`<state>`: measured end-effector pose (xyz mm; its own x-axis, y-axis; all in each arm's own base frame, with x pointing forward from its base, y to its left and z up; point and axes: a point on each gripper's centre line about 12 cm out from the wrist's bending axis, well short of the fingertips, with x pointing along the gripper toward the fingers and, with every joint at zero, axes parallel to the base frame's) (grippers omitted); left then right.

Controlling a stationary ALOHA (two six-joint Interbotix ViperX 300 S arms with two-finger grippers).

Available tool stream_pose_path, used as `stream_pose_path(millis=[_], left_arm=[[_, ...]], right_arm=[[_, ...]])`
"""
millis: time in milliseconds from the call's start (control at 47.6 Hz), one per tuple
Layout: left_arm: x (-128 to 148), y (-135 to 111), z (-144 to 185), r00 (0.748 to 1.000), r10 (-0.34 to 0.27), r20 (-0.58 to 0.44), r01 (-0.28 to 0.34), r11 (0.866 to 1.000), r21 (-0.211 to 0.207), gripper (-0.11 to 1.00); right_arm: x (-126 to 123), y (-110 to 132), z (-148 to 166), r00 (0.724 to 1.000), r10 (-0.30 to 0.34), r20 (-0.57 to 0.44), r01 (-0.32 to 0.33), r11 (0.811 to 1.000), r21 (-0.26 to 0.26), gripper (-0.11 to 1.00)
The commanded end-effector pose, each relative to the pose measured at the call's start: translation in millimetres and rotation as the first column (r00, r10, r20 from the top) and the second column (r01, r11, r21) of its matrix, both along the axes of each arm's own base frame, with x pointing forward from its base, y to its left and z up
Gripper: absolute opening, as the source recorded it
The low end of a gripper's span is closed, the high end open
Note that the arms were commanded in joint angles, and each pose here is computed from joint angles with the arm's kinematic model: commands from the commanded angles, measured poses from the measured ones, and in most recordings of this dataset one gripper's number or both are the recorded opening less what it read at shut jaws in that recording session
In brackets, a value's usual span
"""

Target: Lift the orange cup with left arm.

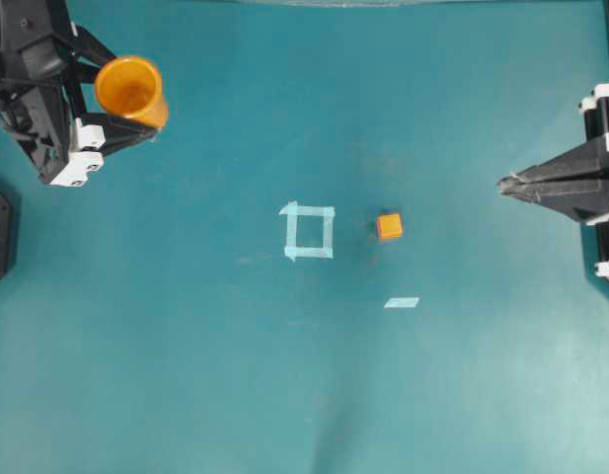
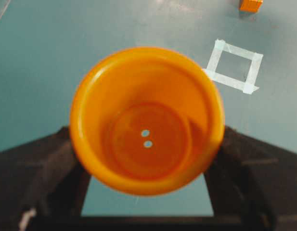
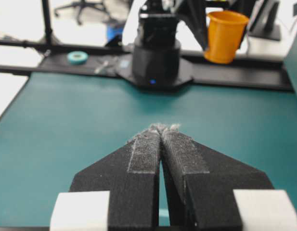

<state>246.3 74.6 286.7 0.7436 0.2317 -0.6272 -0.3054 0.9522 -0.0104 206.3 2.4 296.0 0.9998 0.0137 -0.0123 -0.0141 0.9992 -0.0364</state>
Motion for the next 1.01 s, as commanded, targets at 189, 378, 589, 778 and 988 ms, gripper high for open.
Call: stream_pose_path(millis=[189, 378, 589, 778, 988], left_arm=[[1.8, 1.1, 12.1, 0.999, 0.001, 0.033, -0.001, 1.000, 0.013, 0.67], [1.7, 1.1, 11.9, 1.000, 0.001, 0.031, -0.001, 1.000, 0.013, 0.66], [1.4, 1.0, 11.5, 1.000, 0.002, 0.027, -0.002, 1.000, 0.010, 0.67], [1.4, 1.0, 11.5, 1.000, 0.002, 0.027, -0.002, 1.000, 0.010, 0.67], [1.2, 1.0, 10.9, 1.000, 0.002, 0.026, -0.002, 1.000, 0.010, 0.66]], right_arm=[[2.2, 0.4, 12.7, 1.000, 0.002, 0.029, -0.002, 1.000, -0.003, -0.01], [2.2, 0.3, 11.3, 1.000, 0.001, 0.014, -0.001, 1.000, -0.001, -0.01], [2.2, 0.3, 11.3, 1.000, 0.001, 0.014, -0.001, 1.000, -0.001, -0.01], [2.2, 0.3, 11.3, 1.000, 0.001, 0.014, -0.001, 1.000, -0.001, -0.01], [2.2, 0.3, 10.8, 1.000, 0.001, 0.009, -0.001, 1.000, -0.002, -0.01]])
